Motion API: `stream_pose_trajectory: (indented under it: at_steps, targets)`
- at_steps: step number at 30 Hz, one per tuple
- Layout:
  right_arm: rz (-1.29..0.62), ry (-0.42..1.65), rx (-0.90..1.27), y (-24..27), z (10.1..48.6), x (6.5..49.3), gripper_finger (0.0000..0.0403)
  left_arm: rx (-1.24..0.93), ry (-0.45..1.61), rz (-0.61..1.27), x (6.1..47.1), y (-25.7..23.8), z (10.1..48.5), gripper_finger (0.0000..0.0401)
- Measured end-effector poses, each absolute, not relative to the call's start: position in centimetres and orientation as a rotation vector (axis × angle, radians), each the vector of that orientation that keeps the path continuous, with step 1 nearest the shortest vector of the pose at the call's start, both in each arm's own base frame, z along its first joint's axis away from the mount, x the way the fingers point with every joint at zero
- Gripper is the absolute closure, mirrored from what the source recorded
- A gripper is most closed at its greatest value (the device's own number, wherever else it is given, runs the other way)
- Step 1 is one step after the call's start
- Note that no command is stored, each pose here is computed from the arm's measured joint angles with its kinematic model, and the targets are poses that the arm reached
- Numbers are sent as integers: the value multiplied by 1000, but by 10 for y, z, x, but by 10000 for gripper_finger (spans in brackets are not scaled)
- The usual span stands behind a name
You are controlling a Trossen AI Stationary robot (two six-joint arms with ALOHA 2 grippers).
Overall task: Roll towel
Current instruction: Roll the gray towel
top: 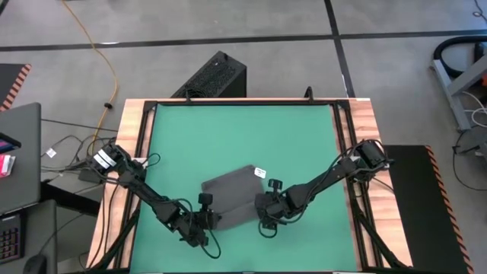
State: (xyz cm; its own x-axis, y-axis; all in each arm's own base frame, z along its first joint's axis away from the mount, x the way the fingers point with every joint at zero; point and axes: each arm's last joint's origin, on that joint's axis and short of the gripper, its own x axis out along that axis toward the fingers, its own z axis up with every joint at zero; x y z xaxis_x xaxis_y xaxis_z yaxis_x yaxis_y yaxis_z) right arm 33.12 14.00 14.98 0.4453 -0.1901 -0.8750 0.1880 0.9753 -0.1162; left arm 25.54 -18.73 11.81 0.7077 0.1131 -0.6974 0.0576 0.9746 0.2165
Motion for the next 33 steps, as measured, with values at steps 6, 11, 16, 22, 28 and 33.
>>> stream_pose_trajectory:
  at_steps: [6,11,16,22,28,33]
  targets:
    - [-243,1090,-39,141,168,318,271,233,789,29,255,-187,118,401]
    - [-254,1118,-72,138,177,309,264,236,791,29,255,-187,117,401]
    - [-298,1027,-248,140,191,304,271,238,793,28,255,-187,117,401]
    - [-186,815,-379,168,219,290,325,234,797,32,255,-187,117,401]
    - [-1,587,-360,175,199,274,389,238,797,31,255,-187,117,401]
    - [14,496,-257,145,179,278,391,236,794,30,255,-187,117,401]
